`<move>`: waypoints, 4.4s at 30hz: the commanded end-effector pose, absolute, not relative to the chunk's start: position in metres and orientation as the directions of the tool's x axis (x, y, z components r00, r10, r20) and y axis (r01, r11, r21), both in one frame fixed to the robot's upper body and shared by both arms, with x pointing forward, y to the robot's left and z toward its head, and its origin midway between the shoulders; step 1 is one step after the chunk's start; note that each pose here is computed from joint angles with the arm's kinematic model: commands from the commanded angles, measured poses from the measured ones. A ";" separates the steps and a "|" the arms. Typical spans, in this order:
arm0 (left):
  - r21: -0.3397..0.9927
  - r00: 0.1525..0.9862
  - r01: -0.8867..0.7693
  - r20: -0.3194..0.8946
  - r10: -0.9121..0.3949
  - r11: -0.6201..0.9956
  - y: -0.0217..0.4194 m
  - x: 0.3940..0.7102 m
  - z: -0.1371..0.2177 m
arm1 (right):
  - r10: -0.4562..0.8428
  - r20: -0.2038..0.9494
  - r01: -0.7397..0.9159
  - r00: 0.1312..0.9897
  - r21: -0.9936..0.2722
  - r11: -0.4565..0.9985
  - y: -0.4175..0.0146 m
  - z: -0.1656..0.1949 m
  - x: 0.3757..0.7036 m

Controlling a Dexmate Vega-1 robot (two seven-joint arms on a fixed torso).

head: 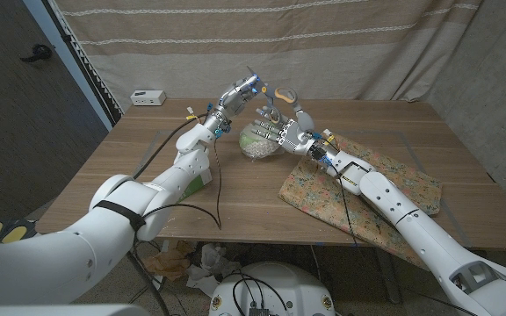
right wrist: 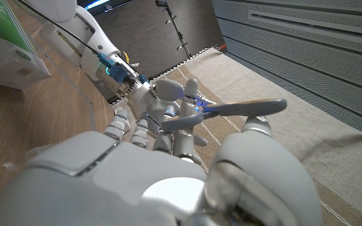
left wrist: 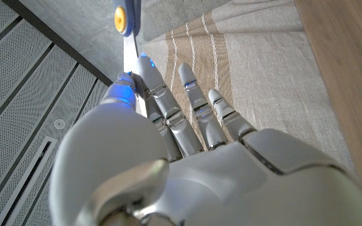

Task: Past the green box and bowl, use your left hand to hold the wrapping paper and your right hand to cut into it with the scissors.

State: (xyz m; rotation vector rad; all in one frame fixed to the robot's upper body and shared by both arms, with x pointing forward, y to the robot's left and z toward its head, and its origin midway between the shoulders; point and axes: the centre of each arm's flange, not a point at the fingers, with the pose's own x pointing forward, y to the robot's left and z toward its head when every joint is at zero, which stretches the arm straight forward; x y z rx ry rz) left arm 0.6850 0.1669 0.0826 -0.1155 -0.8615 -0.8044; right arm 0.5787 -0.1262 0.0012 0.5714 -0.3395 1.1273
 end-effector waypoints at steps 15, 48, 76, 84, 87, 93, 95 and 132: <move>0.201 0.396 0.674 0.714 -0.578 0.711 0.165 0.688 0.084 | 0.755 0.524 -0.918 0.394 0.185 0.350 -0.129 0.003 0.584; 0.180 0.412 0.666 0.720 -0.559 0.724 0.163 0.688 0.080 | 0.784 0.492 -0.922 0.378 0.124 0.367 -0.130 0.002 0.592; 0.205 0.410 0.645 0.720 -0.560 0.736 0.164 0.686 0.085 | 0.843 0.449 -0.937 0.294 -0.039 0.348 -0.126 0.012 0.593; 0.203 0.410 0.647 0.719 -0.560 0.735 0.163 0.687 0.085 | 0.864 0.436 -0.947 0.253 -0.072 0.314 -0.121 0.013 0.592; 0.204 0.410 0.647 0.719 -0.561 0.734 0.162 0.687 0.085 | 0.868 0.432 -0.949 0.247 -0.071 0.306 -0.122 0.013 0.591; 0.208 0.407 0.647 0.719 -0.563 0.734 0.162 0.688 0.086 | 0.871 0.425 -0.946 0.246 -0.091 0.312 -0.122 0.014 0.592; 0.208 0.407 0.648 0.719 -0.563 0.733 0.162 0.688 0.086 | 0.871 0.419 -0.946 0.256 -0.078 0.315 -0.122 0.013 0.592; 0.219 0.409 0.656 0.701 -0.584 0.722 0.162 0.692 0.089 | 0.822 0.453 -0.931 0.345 0.052 0.362 -0.124 0.011 0.603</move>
